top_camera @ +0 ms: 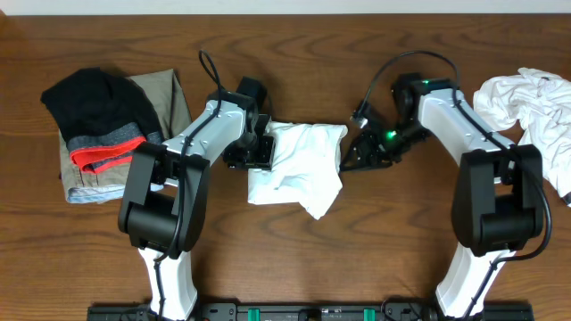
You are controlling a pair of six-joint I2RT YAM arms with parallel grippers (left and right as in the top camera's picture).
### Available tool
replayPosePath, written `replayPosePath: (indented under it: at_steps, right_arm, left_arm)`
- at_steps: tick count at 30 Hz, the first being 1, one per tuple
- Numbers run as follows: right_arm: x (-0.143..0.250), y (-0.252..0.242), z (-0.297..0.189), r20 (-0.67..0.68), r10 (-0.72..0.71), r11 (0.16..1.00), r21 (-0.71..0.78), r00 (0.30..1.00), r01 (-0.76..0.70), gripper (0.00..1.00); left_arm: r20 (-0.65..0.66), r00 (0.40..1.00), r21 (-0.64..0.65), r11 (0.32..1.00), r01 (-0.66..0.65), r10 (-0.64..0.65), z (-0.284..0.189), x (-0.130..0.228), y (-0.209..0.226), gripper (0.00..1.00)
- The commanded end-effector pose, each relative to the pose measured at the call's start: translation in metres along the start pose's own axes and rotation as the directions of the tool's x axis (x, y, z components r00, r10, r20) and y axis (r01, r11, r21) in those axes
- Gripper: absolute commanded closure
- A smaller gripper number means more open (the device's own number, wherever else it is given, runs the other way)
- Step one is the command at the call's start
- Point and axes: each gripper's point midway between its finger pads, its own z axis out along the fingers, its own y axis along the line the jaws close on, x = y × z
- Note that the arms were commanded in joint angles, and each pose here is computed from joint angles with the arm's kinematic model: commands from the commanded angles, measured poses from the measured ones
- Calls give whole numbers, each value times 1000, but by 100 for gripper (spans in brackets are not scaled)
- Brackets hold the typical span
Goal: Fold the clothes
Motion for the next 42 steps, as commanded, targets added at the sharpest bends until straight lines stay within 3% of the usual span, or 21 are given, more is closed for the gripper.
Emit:
replayPosePath:
  at_steps: [1, 3, 12, 17, 19, 22, 23, 36, 40, 42]
  right_arm:
    - [5, 3, 8, -28, -63, 997, 39, 998, 64, 57]
    - [7, 0, 13, -48, -75, 994, 76, 996, 79, 51]
    - [3, -10, 32, -82, -91, 965, 238, 992, 109, 48]
    - [4, -13, 48, -74, -90, 962, 250, 993, 106, 50]
    - [3, -15, 53, -62, -81, 963, 253, 995, 94, 56]
    - [-2, -15, 57, -38, -73, 964, 255, 997, 80, 98]
    - [-4, -15, 57, -27, -69, 964, 256, 997, 74, 99]
    - [-56, -32, -5, 165, -87, 957, 289, 982, 37, 92]
    - [-56, -40, -9, 172, -80, 951, 307, 982, 24, 92]
    - [-56, -46, -10, 164, -85, 935, 354, 983, 22, 87]
  left_arm:
    - [-105, 994, 6, 1000, -3, 3, 28, 22, 3, 46]
    - [-105, 994, 6, 1000, -3, 3, 28, 22, 3, 46]
    - [-106, 994, 6, 1000, -2, 3, 28, 22, 3, 45]
    - [-106, 994, 6, 1000, -2, 3, 28, 22, 3, 45]
    - [-105, 994, 6, 1000, -3, 3, 28, 22, 3, 45]
    - [-105, 994, 6, 1000, -3, 3, 28, 22, 3, 45]
    - [-105, 994, 6, 1000, -3, 3, 28, 22, 3, 45]
    - [-105, 994, 5, 1000, -3, 4, 28, 22, 3, 45]
    - [-104, 995, 5, 1000, -3, 4, 28, 22, 3, 45]
    - [-104, 995, 5, 1000, -3, 4, 28, 22, 3, 45]
